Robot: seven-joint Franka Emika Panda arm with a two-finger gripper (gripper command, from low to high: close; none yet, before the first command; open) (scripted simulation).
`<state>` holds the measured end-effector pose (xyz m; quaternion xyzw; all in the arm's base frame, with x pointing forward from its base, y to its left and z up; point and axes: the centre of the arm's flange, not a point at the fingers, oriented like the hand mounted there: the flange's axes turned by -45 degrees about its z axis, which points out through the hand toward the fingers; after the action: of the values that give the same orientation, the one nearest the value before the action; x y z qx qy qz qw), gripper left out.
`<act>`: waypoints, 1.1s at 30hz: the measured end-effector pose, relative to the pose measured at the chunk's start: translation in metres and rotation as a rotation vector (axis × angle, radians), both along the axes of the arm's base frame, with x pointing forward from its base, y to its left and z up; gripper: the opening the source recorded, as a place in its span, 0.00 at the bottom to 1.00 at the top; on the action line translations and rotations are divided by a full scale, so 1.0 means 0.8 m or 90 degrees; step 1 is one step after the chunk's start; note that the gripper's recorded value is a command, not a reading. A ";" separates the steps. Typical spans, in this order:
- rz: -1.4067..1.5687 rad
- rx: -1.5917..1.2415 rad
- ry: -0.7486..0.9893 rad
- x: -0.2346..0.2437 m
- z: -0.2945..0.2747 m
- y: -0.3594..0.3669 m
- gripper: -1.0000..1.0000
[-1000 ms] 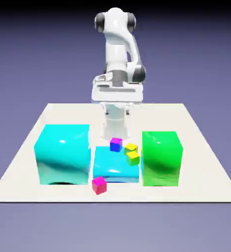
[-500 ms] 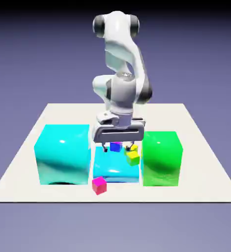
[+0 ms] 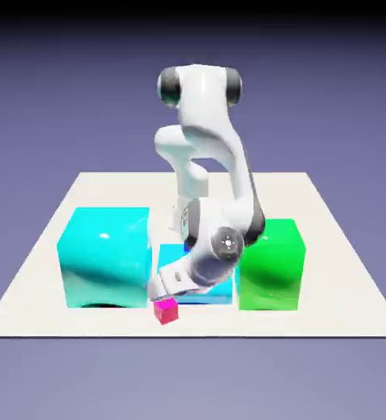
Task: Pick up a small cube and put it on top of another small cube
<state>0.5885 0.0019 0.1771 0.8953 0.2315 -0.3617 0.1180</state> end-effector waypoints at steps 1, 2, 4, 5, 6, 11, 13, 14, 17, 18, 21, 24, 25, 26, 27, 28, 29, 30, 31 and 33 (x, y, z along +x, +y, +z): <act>0.003 -0.010 0.028 0.001 -0.013 -0.002 0.50; 0.005 -0.021 0.055 0.001 -0.025 -0.003 0.50; 0.009 -0.042 0.110 0.001 -0.050 -0.006 0.50; 0.011 -0.053 0.138 0.000 -0.062 -0.008 0.50; 0.012 -0.060 0.155 -0.001 -0.070 -0.009 0.50; 0.012 -0.060 0.155 -0.045 -0.125 -0.036 0.50; 0.012 -0.060 0.155 -0.047 -0.127 -0.037 0.00; 0.011 -0.059 0.155 -0.047 -0.127 -0.037 0.00; 0.011 -0.060 0.155 -0.013 -0.086 -0.017 0.00; 0.011 -0.059 0.155 -0.002 -0.072 -0.010 0.00; -0.058 -0.004 0.127 -0.010 -0.039 -0.017 0.00; -0.164 0.030 0.110 -0.037 -0.015 -0.025 0.00; -0.200 0.041 0.105 -0.046 -0.008 -0.027 0.00; -0.236 0.050 0.101 -0.055 0.000 -0.029 0.00; -0.272 0.060 0.097 -0.065 0.008 -0.031 0.00; -0.309 0.069 0.094 -0.074 0.016 -0.032 0.00; -0.346 0.077 0.092 -0.084 0.024 -0.033 0.00; -0.383 0.084 0.090 -0.094 0.032 -0.034 0.00; -0.420 0.092 0.088 -0.104 0.039 -0.035 0.00; -0.494 0.104 0.087 -0.123 0.054 -0.037 0.00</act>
<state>0.4897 -0.0274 0.2201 0.8965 -0.0886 -0.4185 -0.1150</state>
